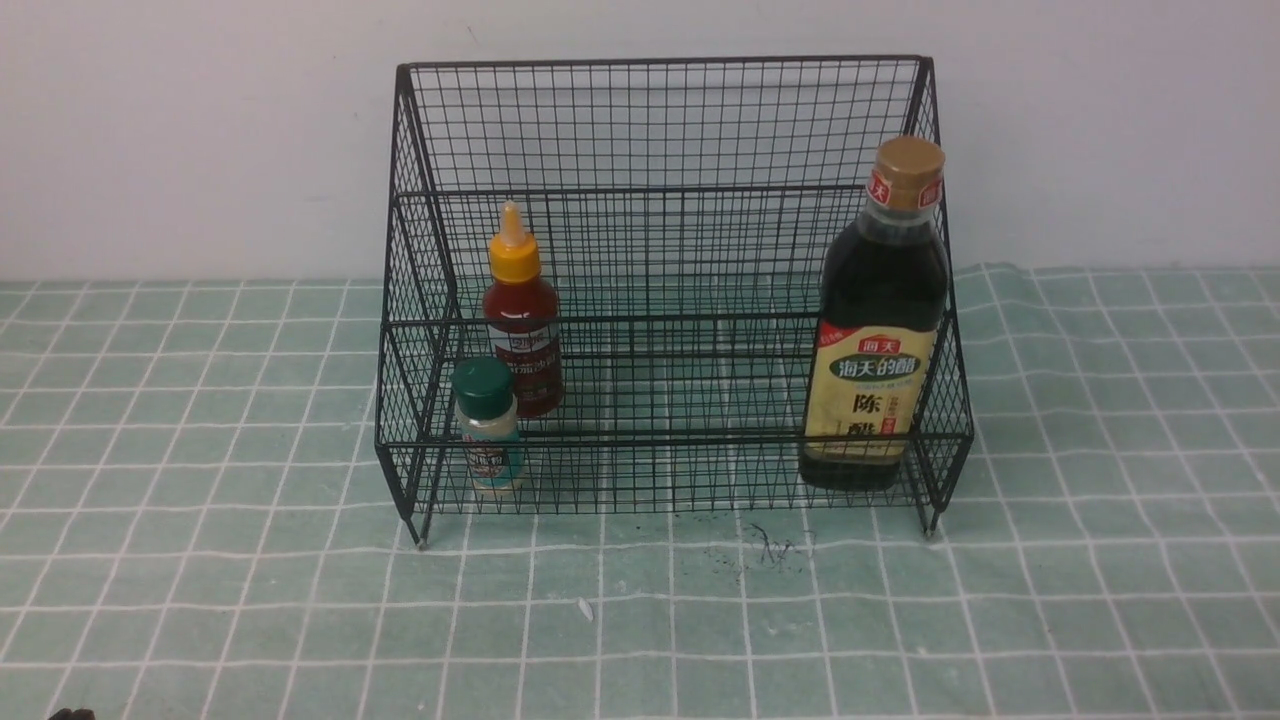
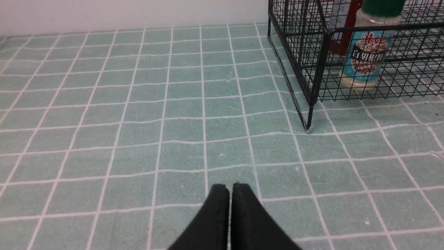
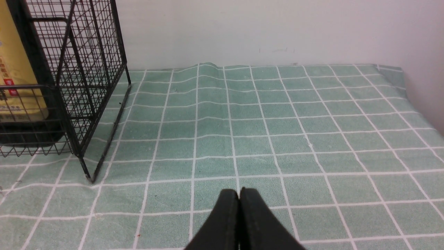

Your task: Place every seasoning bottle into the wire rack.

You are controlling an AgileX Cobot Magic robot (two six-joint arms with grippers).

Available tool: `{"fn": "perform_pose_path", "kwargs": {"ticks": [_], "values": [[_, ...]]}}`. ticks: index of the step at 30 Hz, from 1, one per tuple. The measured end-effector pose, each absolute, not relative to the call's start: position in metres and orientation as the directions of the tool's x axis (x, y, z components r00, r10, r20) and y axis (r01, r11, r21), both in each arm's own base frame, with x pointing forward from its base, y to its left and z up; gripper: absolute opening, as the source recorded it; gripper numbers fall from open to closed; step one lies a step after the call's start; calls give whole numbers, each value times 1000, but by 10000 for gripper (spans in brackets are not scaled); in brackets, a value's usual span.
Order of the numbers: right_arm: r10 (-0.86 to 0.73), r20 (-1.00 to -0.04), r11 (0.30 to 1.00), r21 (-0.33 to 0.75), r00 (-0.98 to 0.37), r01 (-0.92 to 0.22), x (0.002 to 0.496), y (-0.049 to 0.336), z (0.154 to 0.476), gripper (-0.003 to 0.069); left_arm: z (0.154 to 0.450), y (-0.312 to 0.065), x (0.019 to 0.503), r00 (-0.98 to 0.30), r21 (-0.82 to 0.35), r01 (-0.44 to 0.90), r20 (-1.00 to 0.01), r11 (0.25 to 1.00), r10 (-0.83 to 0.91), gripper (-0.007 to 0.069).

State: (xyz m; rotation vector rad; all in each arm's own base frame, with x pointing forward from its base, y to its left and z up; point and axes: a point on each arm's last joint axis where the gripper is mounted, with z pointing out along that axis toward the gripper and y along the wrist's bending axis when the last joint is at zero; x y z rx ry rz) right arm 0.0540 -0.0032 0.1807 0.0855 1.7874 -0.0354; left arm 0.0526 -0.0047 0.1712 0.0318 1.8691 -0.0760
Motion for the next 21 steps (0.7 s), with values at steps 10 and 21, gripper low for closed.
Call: {"fn": "perform_pose_path", "kwargs": {"ticks": [10,21], "values": [[39,-976,997,23,-214,77,54,-3,181,-13,171,-5,53,-296,-36,61,-955,997,-17,-6],[47,-976,996,30,-214,79,54,-3,181,-13,171,-5,53,-296,-36,61,-955,997,-17,-6]]}}
